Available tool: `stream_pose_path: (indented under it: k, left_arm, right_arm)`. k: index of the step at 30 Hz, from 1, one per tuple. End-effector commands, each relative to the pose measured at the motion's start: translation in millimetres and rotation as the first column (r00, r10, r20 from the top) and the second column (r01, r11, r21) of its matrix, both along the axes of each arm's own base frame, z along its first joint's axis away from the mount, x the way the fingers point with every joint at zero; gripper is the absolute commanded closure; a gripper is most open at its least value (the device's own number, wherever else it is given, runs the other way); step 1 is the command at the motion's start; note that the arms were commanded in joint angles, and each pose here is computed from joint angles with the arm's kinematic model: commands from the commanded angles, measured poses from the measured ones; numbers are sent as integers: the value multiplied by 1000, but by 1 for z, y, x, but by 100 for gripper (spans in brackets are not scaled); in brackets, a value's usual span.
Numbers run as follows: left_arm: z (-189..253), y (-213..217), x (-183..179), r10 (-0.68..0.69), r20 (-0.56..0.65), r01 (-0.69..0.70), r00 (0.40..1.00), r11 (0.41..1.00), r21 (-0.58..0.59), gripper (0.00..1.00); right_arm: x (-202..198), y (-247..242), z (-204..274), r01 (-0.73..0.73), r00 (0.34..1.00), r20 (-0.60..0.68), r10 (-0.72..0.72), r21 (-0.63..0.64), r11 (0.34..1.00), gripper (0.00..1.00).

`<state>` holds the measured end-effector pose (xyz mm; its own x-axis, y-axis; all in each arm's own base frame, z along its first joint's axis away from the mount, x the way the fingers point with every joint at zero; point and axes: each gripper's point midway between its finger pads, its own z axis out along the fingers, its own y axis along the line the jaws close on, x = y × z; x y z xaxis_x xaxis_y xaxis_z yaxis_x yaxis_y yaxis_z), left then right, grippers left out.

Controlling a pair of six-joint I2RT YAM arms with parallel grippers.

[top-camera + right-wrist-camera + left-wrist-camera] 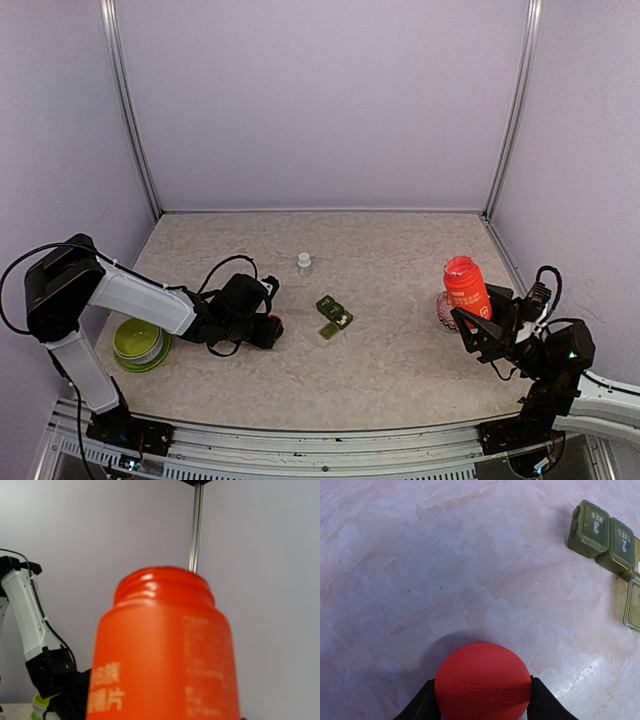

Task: Sort the pills into containers
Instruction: Pick up the lid of the pill bottle from the center of the board.

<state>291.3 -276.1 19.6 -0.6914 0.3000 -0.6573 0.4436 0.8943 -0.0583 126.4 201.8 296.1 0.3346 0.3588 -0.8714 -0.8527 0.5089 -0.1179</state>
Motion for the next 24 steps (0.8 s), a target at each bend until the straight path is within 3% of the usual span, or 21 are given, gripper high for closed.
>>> stream_pose_path:
  k: [1,24]
  left_arm:
    - [5,-3,-2,-15,18,15,1000,1000,-22,54]
    - [80,-50,-19,-145,153,166,978,977,-137,54]
  right_arm:
    - [-1,2,-17,-9,1000,-19,9,-16,1000,98]
    - [1,7,-22,-19,999,-33,18,-32,999,98]
